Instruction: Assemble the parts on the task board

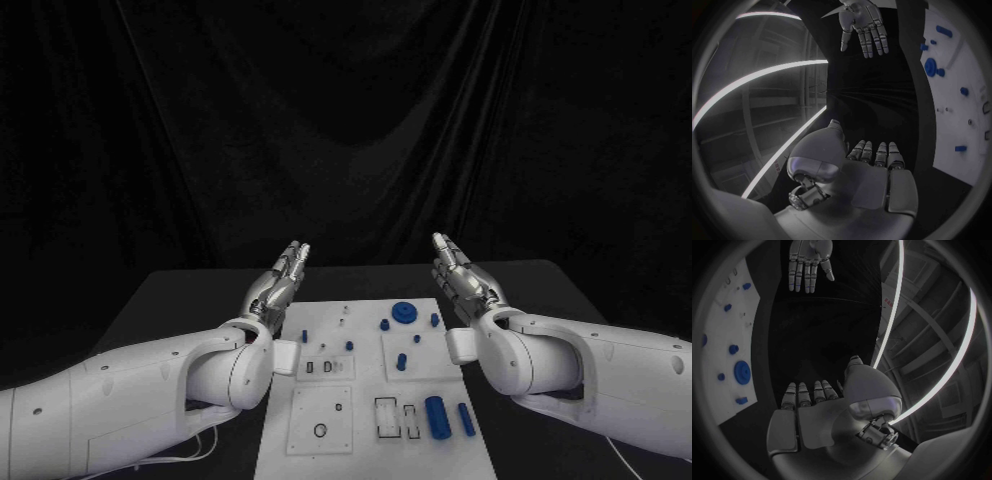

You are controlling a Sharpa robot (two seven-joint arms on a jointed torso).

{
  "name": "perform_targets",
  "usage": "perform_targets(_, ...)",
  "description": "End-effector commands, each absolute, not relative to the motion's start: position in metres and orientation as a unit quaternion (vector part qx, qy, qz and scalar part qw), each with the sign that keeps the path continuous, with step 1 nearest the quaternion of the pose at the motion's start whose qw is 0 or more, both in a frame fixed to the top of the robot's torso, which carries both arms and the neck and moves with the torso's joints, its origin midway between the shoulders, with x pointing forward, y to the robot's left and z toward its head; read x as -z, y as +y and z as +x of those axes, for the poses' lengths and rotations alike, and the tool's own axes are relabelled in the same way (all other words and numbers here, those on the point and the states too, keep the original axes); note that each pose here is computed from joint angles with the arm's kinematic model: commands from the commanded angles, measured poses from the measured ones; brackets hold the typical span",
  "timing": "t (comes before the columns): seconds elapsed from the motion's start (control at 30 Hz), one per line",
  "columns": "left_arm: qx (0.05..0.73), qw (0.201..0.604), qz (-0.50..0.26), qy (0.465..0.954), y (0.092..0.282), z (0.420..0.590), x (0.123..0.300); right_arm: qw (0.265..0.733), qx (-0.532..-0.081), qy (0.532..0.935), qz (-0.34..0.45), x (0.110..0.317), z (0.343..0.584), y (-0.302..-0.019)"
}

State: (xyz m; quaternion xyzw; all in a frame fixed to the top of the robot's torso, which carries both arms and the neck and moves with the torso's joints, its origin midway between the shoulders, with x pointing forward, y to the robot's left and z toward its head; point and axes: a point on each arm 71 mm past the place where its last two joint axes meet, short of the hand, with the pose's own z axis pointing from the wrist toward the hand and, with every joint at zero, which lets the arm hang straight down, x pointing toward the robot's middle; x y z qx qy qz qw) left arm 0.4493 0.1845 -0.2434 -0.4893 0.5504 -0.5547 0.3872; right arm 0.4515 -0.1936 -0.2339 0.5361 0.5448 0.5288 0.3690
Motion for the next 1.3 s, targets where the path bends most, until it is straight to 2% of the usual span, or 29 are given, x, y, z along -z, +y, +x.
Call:
perform_targets(0.03, 0.624, 0.309, -0.493, 0.522, 0.176, 0.447, 0.237, 0.269, -0.553, 0.534, 0.579, 0.236, 0.448, -0.188)
perform_targets(0.13, 0.637, 0.286, -0.493, 0.519, 0.175, 0.445, 0.238, 0.253, -0.556, 0.533, 0.586, 0.237, 0.447, -0.188)
perform_targets(0.33, 0.644, 0.273, -0.493, 0.517, 0.175, 0.443, 0.239, 0.25, -0.556, 0.533, 0.587, 0.237, 0.447, -0.188)
perform_targets(0.37, 0.681, 0.306, -0.425, 0.512, 0.185, 0.452, 0.234, 0.244, -0.561, 0.53, 0.587, 0.237, 0.448, -0.202)
perform_targets(0.47, 0.686, 0.319, -0.4, 0.517, 0.186, 0.452, 0.232, 0.245, -0.569, 0.532, 0.577, 0.236, 0.447, -0.207)
perform_targets(0.93, 0.69, 0.336, -0.378, 0.518, 0.196, 0.452, 0.229, 0.248, -0.586, 0.535, 0.556, 0.229, 0.441, -0.229)
perform_targets(1.1, 0.687, 0.36, -0.344, 0.529, 0.202, 0.45, 0.227, 0.277, -0.586, 0.567, 0.508, 0.213, 0.441, -0.238)
perform_targets(1.2, 0.682, 0.383, -0.312, 0.539, 0.208, 0.449, 0.226, 0.31, -0.577, 0.61, 0.447, 0.202, 0.446, -0.24)
perform_targets(1.3, 0.674, 0.402, -0.292, 0.546, 0.216, 0.447, 0.225, 0.342, -0.545, 0.668, 0.373, 0.195, 0.451, -0.243)
